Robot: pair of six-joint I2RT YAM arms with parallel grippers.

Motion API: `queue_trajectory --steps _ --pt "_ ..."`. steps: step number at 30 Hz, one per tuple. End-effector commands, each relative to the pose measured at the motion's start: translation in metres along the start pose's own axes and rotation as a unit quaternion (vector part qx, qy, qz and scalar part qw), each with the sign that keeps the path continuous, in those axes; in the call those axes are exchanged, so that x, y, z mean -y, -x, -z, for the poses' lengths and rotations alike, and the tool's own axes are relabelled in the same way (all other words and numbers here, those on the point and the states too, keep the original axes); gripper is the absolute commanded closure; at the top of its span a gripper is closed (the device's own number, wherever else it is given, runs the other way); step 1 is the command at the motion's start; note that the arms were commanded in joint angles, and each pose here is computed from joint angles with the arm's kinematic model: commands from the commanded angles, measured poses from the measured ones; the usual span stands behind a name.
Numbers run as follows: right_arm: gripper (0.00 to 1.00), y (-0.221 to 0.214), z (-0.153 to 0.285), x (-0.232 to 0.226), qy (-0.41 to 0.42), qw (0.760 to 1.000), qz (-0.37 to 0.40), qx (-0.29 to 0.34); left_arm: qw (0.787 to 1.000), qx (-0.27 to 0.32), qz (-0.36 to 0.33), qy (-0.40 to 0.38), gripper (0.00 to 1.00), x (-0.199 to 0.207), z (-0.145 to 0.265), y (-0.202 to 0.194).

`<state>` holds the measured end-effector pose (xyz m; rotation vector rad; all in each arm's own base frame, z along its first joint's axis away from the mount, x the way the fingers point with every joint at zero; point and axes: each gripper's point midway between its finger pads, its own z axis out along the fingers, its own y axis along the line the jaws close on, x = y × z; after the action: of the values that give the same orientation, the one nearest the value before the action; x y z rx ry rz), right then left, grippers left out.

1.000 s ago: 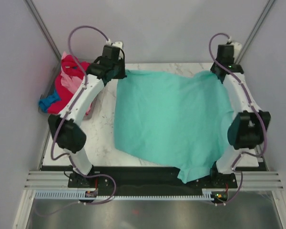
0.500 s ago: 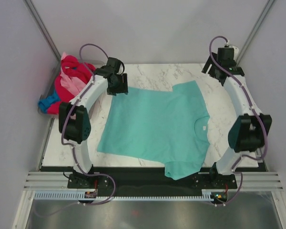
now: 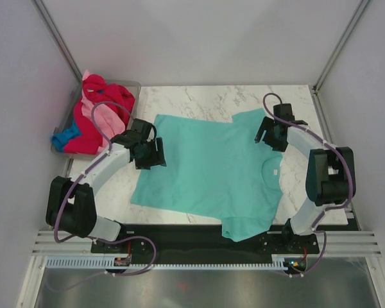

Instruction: Fold and stack the t-shirts

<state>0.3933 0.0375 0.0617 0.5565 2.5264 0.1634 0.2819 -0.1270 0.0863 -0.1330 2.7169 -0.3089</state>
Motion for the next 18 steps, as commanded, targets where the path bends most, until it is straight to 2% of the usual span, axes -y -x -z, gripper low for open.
queue_trajectory --steps 1,2,5,7,8,10,11,12,14,15,16,17,18 --pt "0.17 0.034 -0.015 -0.015 0.006 1.000 -0.012 0.026 0.999 0.036 0.040 -0.010 0.27 0.008 -0.008 0.019" --pt "0.17 0.023 -0.032 -0.009 -0.011 1.000 -0.013 0.000 0.998 0.027 0.054 -0.010 0.27 0.009 -0.020 0.017" --pt "0.18 0.022 -0.061 -0.006 -0.033 0.999 -0.005 -0.022 0.997 0.006 0.074 -0.008 0.29 0.007 -0.041 0.006" --pt "0.18 0.037 -0.073 -0.014 -0.026 0.999 0.013 -0.016 0.997 -0.004 0.080 0.000 0.30 0.004 -0.060 0.002" --pt "0.18 0.031 -0.089 -0.009 -0.039 0.999 0.019 -0.033 0.996 -0.005 0.084 0.003 0.30 0.003 -0.065 0.003" --pt "0.18 0.053 -0.100 -0.015 -0.037 0.999 0.021 -0.021 0.996 -0.008 0.091 0.008 0.30 0.001 -0.079 0.007" --pt "0.18 0.044 -0.117 -0.009 -0.048 0.998 0.020 -0.043 0.995 -0.010 0.095 0.009 0.30 0.001 -0.083 0.010" --pt "0.18 0.066 -0.120 -0.016 -0.040 0.999 0.017 -0.024 0.995 -0.005 0.096 0.004 0.30 0.005 -0.086 0.019" --pt "0.18 0.061 -0.143 -0.011 -0.051 0.997 0.017 -0.047 0.995 -0.002 0.097 0.004 0.30 0.007 -0.096 0.037" --pt "0.18 0.082 -0.144 -0.021 -0.043 0.999 0.015 -0.026 0.995 0.001 0.098 0.003 0.30 0.007 -0.099 0.043" --pt "0.18 0.087 -0.149 -0.023 -0.041 0.999 0.013 -0.024 0.995 -0.008 0.100 0.006 0.31 0.006 -0.108 0.045" --pt "0.18 0.080 -0.162 -0.019 -0.047 0.998 0.012 -0.038 0.995 0.009 0.102 -0.001 0.32 0.009 -0.106 0.065" --pt "0.18 0.099 -0.162 -0.028 -0.038 0.999 0.009 -0.018 0.995 0.013 0.103 -0.002 0.32 0.010 -0.108 0.074"
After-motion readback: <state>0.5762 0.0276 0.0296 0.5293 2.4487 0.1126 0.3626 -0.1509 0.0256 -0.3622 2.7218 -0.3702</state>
